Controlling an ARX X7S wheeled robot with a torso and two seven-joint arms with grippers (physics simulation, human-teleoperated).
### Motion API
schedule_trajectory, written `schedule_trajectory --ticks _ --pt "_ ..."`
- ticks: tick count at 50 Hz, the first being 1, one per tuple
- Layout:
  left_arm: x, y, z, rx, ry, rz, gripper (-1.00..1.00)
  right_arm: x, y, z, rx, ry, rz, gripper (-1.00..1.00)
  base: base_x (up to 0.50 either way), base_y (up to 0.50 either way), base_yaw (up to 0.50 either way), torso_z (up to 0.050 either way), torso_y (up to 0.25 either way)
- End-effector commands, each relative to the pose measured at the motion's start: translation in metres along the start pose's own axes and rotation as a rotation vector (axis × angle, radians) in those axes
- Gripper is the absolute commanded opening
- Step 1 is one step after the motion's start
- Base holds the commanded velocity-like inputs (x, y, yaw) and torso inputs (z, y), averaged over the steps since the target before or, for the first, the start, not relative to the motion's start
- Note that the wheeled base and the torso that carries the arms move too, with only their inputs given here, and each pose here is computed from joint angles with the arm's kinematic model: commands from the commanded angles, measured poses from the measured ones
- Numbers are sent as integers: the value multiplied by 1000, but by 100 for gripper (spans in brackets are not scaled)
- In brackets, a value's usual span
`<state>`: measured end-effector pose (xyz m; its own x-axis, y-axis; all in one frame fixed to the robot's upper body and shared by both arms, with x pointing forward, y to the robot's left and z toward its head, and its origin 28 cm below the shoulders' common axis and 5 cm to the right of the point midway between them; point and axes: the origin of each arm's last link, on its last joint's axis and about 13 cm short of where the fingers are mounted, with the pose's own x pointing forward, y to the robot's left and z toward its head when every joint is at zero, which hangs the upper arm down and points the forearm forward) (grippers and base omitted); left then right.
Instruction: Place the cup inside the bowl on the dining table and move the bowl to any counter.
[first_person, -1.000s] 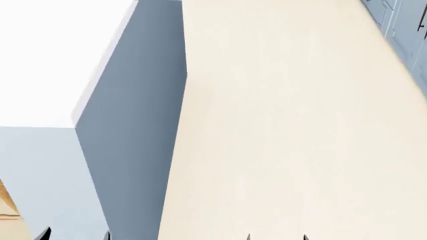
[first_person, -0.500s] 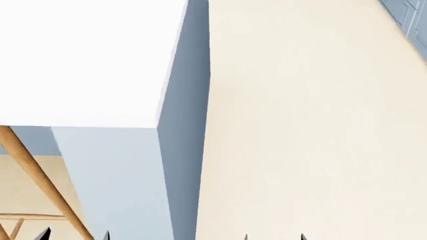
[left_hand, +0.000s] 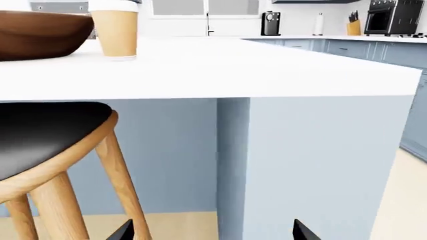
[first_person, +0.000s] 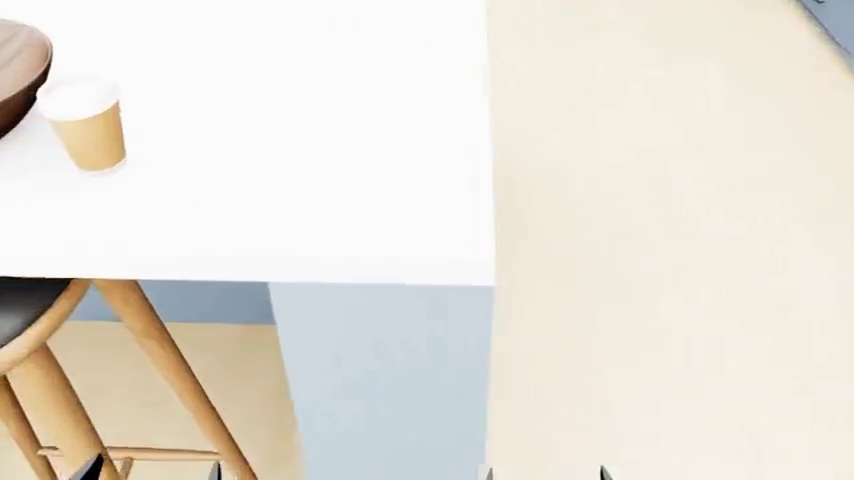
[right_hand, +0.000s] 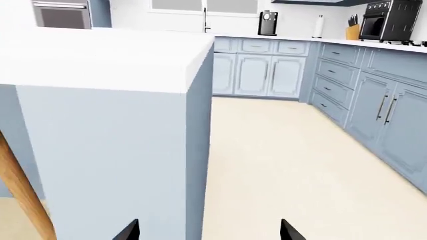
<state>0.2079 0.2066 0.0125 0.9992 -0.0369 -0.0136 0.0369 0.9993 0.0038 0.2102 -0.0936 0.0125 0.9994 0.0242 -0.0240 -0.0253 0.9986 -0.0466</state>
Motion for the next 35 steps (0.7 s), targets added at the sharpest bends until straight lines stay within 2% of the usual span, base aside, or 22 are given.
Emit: schedule_trajectory --ticks 1,35 --pt "0 0 0 0 0 -1 100 0 0 0 4 0 2 100 51 500 0 0 0" --pt "0 0 0 0 1 -2 100 -1 0 0 16 0 0 100 20 500 0 0 0"
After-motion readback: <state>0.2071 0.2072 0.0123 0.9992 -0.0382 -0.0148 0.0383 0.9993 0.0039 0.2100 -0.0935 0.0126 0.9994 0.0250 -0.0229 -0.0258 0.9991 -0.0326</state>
